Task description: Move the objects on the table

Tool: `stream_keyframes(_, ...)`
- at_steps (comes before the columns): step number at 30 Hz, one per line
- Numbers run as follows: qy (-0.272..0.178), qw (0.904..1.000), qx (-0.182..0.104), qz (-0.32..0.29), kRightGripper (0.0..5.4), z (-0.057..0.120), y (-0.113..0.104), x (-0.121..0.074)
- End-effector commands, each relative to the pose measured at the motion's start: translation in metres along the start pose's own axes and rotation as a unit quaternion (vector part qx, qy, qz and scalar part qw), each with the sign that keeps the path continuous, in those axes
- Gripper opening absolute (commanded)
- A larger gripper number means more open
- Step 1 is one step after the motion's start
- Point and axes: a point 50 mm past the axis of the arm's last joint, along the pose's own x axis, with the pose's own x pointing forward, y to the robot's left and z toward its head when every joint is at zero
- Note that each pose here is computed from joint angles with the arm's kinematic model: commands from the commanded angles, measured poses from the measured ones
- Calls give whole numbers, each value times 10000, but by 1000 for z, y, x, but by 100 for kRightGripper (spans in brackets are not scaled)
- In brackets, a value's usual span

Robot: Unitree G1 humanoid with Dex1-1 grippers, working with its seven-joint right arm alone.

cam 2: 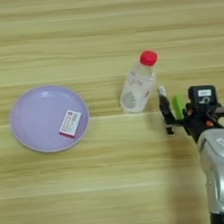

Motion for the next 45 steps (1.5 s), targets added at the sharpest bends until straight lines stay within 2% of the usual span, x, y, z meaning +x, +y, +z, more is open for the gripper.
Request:
stream_keyframes(1,-496,9976,-453,187,539,27,4,-9)
stream_keyframes(4,-486,9965,-512,455,539,30,12,-20)
stream_keyframes(8,-461,9936,-426,935,539,32,26,-31)
stream_keyframes(14,-510,9918,-260,1143,539,32,35,-27)
stream_keyframes(27,-850,9898,54,1145,539,34,50,9)
stream_keyframes(35,-1023,9890,95,1065,539,43,50,29)
stream_keyframes(45,-1022,9899,147,974,539,44,52,52)
